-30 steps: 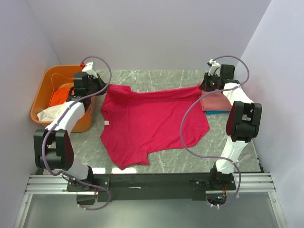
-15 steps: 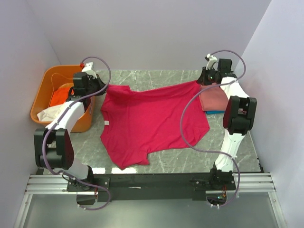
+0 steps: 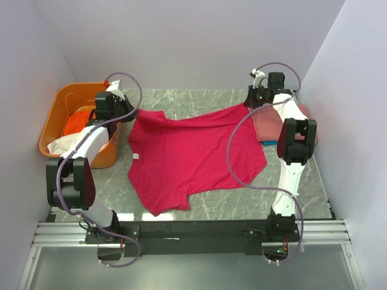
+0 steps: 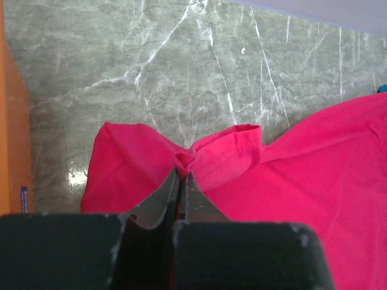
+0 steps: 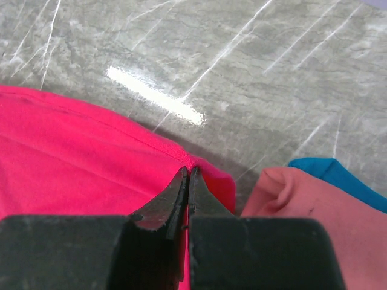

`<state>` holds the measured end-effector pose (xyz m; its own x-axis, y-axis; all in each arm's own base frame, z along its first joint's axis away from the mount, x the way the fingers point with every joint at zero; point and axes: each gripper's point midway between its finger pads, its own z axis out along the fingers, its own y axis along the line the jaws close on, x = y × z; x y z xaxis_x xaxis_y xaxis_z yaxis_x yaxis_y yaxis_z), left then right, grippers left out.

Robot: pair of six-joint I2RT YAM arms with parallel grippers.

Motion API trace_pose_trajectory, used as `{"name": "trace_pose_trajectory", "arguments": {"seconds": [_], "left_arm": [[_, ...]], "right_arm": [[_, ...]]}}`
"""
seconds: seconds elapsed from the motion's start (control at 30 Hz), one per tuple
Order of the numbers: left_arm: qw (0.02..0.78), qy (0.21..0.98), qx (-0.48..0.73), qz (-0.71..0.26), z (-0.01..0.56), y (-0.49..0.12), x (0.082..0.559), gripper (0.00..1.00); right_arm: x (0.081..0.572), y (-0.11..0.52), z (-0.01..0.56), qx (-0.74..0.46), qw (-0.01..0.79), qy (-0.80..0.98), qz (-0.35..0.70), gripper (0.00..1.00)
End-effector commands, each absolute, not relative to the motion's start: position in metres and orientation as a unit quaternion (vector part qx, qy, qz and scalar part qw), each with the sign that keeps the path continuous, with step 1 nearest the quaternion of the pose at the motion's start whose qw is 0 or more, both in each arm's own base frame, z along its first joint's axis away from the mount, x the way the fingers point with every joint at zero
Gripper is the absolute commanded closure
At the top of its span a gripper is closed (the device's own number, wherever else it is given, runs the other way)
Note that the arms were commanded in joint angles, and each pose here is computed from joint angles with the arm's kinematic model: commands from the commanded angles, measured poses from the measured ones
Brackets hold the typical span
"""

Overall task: Fold and stack the t-shirts
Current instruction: Fold the tshirt

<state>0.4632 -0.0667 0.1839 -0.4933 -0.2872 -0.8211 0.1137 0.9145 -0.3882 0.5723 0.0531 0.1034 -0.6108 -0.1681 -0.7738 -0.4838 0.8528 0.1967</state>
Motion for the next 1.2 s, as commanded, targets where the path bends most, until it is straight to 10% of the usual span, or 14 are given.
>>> {"name": "trace_pose_trajectory", "arguments": {"seconds": [0.0,1.17], "left_arm": [[0.531,0.821,-0.034,-0.208,0.213,-0.068,0.467,1.0],[0.534,0.811,-0.036,-0.235,0.228,-0.047,0.515,1.0]], "right_arm": [[0.578,0.048,0.122,-0.196,0.411,0.871,0.184,1.0],[0.598,0.046,0.135,-0.174,0.438,0.864,0.175,1.0]]}}
